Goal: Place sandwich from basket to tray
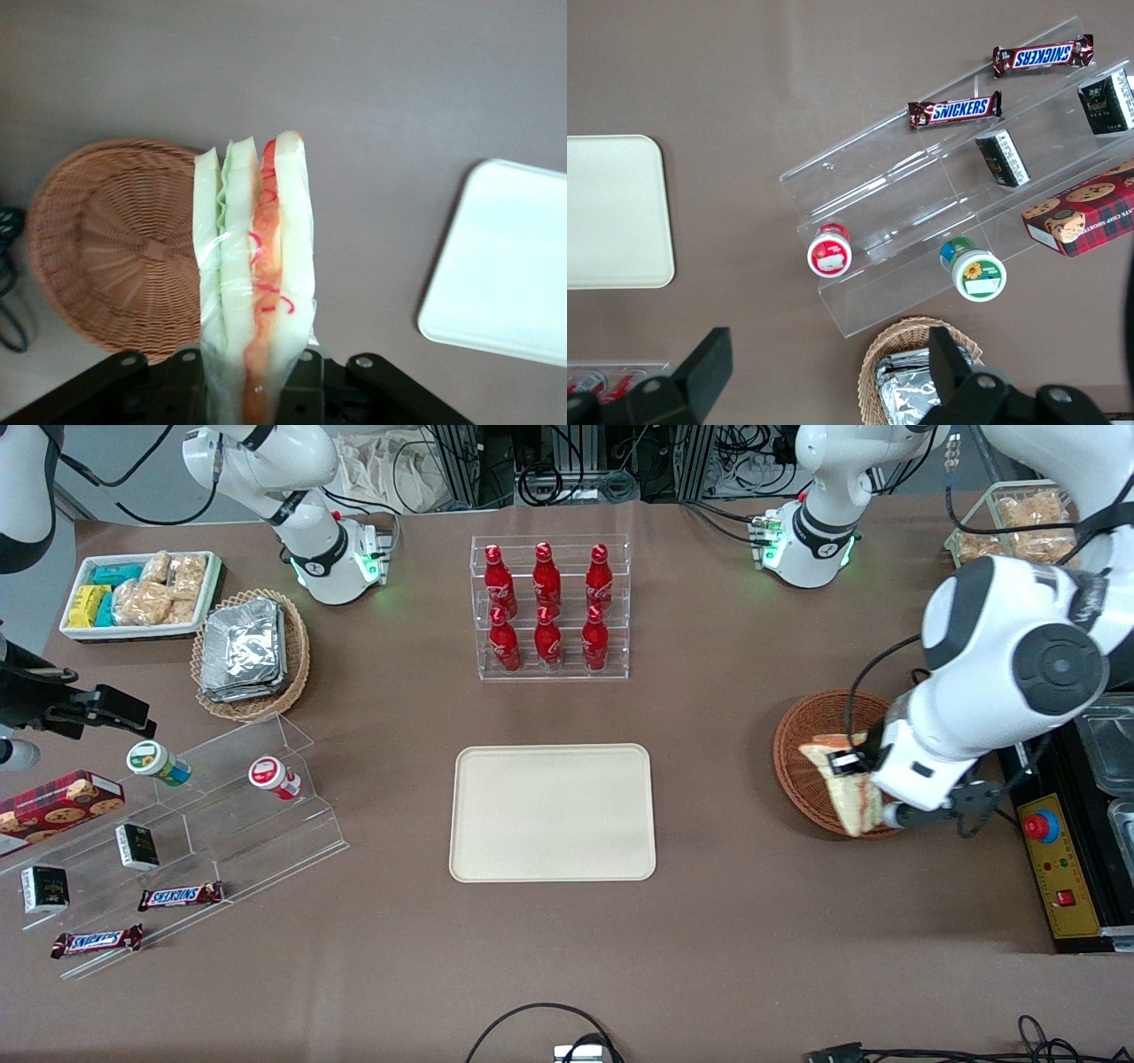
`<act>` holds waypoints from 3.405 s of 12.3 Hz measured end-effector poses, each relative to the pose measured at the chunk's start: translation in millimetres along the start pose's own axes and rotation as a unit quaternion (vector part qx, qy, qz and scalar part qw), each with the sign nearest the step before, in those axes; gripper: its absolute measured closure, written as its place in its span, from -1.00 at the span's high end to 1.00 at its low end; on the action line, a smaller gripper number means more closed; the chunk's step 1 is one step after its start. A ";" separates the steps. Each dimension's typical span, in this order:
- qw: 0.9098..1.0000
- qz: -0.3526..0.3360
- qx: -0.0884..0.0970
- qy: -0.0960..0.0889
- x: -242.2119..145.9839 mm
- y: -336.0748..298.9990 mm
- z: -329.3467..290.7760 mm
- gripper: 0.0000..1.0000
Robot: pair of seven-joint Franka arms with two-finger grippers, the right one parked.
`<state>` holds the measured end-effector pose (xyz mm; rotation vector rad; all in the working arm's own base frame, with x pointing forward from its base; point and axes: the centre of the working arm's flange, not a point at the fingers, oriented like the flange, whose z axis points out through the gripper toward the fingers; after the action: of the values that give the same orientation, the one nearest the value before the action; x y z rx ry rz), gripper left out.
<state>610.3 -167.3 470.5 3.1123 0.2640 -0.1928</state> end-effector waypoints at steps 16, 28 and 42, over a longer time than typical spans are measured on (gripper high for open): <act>0.986 0.163 0.012 0.009 -58.0 263.5 244.6 -0.62; 0.990 0.134 0.020 0.037 -34.0 242.2 200.3 1.00; 0.975 0.220 0.022 0.019 3.3 -88.0 -28.4 1.00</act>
<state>602.1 -79.4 498.1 3.1164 -0.4326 -0.1324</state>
